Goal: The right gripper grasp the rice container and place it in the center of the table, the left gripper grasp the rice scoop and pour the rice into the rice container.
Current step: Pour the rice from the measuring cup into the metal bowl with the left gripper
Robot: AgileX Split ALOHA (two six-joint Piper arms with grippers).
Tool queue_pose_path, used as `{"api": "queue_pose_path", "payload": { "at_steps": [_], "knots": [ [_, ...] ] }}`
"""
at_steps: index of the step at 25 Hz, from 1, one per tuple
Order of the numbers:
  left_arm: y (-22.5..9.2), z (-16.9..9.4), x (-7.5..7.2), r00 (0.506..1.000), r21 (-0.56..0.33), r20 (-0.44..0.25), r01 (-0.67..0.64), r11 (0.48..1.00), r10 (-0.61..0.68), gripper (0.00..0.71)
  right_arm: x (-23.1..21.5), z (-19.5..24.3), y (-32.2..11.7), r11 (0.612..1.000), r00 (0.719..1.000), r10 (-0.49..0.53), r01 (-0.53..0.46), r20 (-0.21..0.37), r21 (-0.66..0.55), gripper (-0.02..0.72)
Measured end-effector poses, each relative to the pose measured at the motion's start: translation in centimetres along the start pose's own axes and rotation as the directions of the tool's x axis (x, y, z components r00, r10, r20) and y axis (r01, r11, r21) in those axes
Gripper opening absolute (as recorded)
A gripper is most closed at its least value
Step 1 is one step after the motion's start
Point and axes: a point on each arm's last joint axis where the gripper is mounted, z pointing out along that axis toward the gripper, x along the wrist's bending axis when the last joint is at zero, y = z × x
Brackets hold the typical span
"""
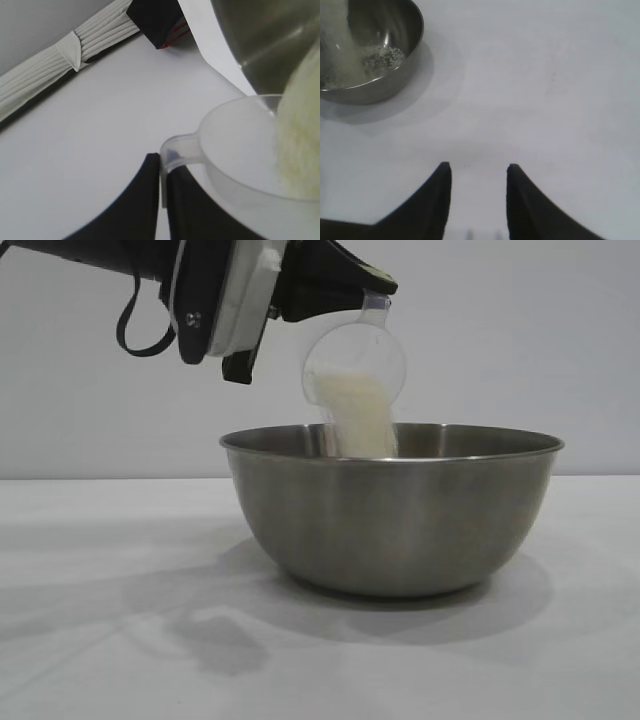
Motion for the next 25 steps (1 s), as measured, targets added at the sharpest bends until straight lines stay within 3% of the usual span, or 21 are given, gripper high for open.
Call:
{"api": "queue_pose_path", "payload": {
  "at_steps": [8, 13, 16, 18, 20, 21, 23, 25],
  "knots": [
    [-0.1, 0.0, 0.1, 0.997, -0.022, 0.029, -0.067, 0.998, 0.067, 0.000, 0.0, 0.0, 0.0, 1.000, 1.000, 0.000, 0.000, 0.000, 0.000, 0.260],
    [-0.2, 0.0, 0.1, 0.999, -0.019, 0.029, -0.045, 0.999, 0.046, 0.000, 0.0, 0.0, 0.0, 1.000, 1.000, 0.000, 0.000, 0.000, 0.000, 0.260],
    [-0.5, 0.0, 0.2, 0.994, 0.017, 0.016, 0.107, 0.994, -0.108, 0.000, 0.0, 0.0, 0.0, 1.000, 1.000, 0.000, 0.000, 0.000, 0.000, 0.260],
    [-0.9, 0.0, 0.5, 0.950, 0.061, -0.031, 0.311, 0.949, -0.309, 0.000, 0.0, 0.0, 0.0, 1.000, 1.000, 0.000, 0.000, 0.000, 0.000, 0.260],
    [-1.6, -0.1, 0.7, 0.853, 0.104, -0.102, 0.520, 0.848, -0.511, 0.000, 0.0, 0.0, 0.0, 1.000, 1.000, 0.000, 0.000, 0.000, 0.000, 0.260],
    [-2.0, -0.2, 0.7, 0.775, 0.115, -0.145, 0.631, 0.767, -0.615, 0.000, 0.0, 0.0, 0.0, 1.000, 1.000, 0.000, 0.000, 0.000, 0.000, 0.260],
    [-2.9, -0.4, 0.7, 0.556, 0.126, -0.255, 0.830, 0.543, -0.791, 0.000, 0.0, 0.0, 0.0, 1.000, 1.000, 0.000, 0.000, 0.000, 0.000, 0.260],
    [-3.8, -0.8, 0.5, 0.254, 0.079, -0.378, 0.967, 0.243, -0.890, 0.000, 0.0, 0.0, 0.0, 1.000, 1.000, 0.000, 0.000, 0.000, 0.000, 0.260]
  ]
}}
